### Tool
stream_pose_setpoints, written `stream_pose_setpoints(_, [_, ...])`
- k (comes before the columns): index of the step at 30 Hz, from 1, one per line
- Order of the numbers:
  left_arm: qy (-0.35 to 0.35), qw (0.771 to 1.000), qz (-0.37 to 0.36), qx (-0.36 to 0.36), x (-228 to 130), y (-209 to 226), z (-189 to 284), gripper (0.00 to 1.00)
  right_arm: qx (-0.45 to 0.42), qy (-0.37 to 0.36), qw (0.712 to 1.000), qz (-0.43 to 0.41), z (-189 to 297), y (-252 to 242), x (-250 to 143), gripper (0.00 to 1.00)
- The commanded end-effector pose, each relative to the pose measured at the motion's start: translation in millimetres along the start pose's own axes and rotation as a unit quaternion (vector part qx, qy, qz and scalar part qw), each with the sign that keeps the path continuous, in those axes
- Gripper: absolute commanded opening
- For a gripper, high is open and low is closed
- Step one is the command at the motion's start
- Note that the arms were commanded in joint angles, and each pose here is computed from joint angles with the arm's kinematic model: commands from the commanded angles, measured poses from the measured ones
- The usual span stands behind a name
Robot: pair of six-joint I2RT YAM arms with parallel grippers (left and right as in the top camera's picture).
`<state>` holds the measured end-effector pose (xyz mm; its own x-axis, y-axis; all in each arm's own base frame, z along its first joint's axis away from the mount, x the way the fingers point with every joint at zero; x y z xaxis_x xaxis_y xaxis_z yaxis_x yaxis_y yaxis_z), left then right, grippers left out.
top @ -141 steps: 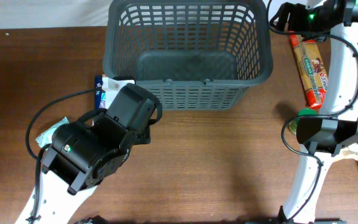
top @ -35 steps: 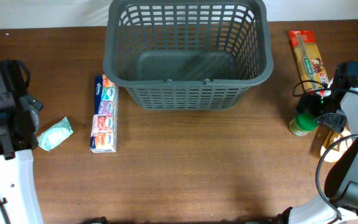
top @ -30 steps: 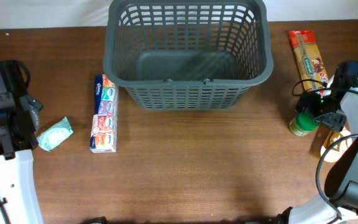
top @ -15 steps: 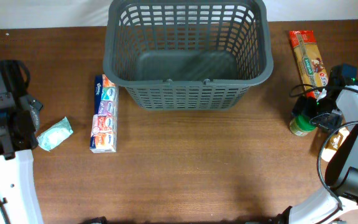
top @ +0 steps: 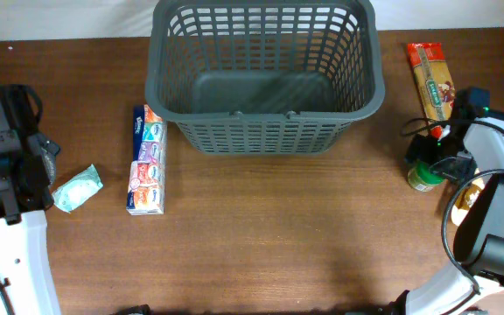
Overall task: Pack container
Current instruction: 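Move the right gripper down over the green-lidded jar, then close the right gripper around the jar and lift it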
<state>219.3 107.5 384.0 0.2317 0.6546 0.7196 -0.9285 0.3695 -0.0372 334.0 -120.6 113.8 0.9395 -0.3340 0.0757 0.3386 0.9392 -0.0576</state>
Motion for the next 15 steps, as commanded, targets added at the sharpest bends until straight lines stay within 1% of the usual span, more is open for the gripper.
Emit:
stream_pose_setpoints(1, [0.000,1.000,0.002,-0.001,2.2,0.2,0.4,0.99,-0.026,0.004,1.000,0.010,-2.9,7.6,0.1,0.99])
stream_pose_setpoints(15, [-0.001,1.000,0.002,-0.001,2.2,0.2,0.4,0.99,-0.034,0.012,0.999,0.015,-7.7,9.4,-0.9,0.99])
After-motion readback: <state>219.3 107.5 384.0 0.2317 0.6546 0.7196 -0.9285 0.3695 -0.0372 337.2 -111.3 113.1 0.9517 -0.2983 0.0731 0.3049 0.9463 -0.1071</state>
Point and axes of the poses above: each gripper's point midway between its finger pads, its own z axis back along the fingers, its own y axis along the line the jaws close on, x = y × z, the point moved 8 cm from there along z, back along the fingers, and after that the axes turned 10 degrees about z, right-handed, at the moved point
